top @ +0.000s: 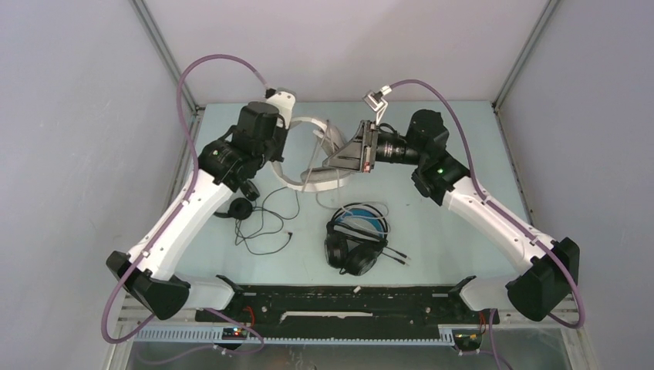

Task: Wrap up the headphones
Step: Wrap the headphones cable around the headphones.

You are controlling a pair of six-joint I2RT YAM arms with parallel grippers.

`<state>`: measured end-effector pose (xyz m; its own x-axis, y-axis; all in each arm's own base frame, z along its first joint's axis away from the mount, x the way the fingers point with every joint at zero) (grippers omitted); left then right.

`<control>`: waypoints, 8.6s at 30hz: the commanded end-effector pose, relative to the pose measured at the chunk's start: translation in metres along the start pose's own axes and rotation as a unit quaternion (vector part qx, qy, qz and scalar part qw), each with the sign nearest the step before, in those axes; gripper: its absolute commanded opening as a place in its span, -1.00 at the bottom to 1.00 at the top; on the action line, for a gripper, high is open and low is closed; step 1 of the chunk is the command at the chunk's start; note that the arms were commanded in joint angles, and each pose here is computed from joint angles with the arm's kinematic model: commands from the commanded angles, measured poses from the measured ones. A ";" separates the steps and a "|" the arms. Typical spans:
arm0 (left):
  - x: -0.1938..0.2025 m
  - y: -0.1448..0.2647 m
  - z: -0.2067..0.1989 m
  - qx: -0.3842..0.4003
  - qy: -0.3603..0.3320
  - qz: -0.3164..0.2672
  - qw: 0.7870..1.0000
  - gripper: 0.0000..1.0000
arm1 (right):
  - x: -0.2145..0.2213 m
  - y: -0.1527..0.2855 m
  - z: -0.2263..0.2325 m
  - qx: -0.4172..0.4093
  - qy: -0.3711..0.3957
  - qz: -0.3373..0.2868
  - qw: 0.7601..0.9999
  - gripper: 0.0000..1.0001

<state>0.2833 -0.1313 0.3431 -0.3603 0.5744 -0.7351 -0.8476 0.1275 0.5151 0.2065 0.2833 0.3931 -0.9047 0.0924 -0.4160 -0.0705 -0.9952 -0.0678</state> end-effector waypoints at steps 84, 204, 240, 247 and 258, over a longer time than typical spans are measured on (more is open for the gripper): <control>-0.166 0.129 0.056 0.159 0.400 -0.306 0.849 -1.00 | 0.024 0.055 -0.203 0.215 0.326 -0.134 0.911 -1.00; -0.111 0.098 0.048 0.229 0.361 -0.222 0.876 -1.00 | 0.014 -0.007 -0.138 0.048 0.516 -0.035 0.855 0.48; -0.104 0.131 0.065 0.177 0.297 -0.245 0.906 -1.00 | 0.008 0.053 -0.213 0.128 0.367 -0.184 0.903 -1.00; -0.101 0.142 0.094 0.084 0.351 -0.280 0.889 -1.00 | 0.016 0.057 -0.222 0.137 0.363 -0.170 0.906 -1.00; -0.111 0.144 0.075 0.188 0.343 -0.309 0.867 -1.00 | 0.017 0.055 -0.219 0.129 0.366 -0.170 0.906 -1.00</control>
<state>0.2536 -0.1011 0.4861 -0.2690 -0.1713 -0.9478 -0.8900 0.4203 0.1767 0.2745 0.2439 0.1913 -0.2887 0.2985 -0.9097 -0.4296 -0.8895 -0.1555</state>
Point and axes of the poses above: each gripper's point midway between its finger pads, its own y axis back along the fingers, its own z axis along the line the jaws close on, x = y × z, the point moved 6 cm from there along y, back along the fingers, and after that the axes turned 15 degrees about -y, right-handed, at the moved point
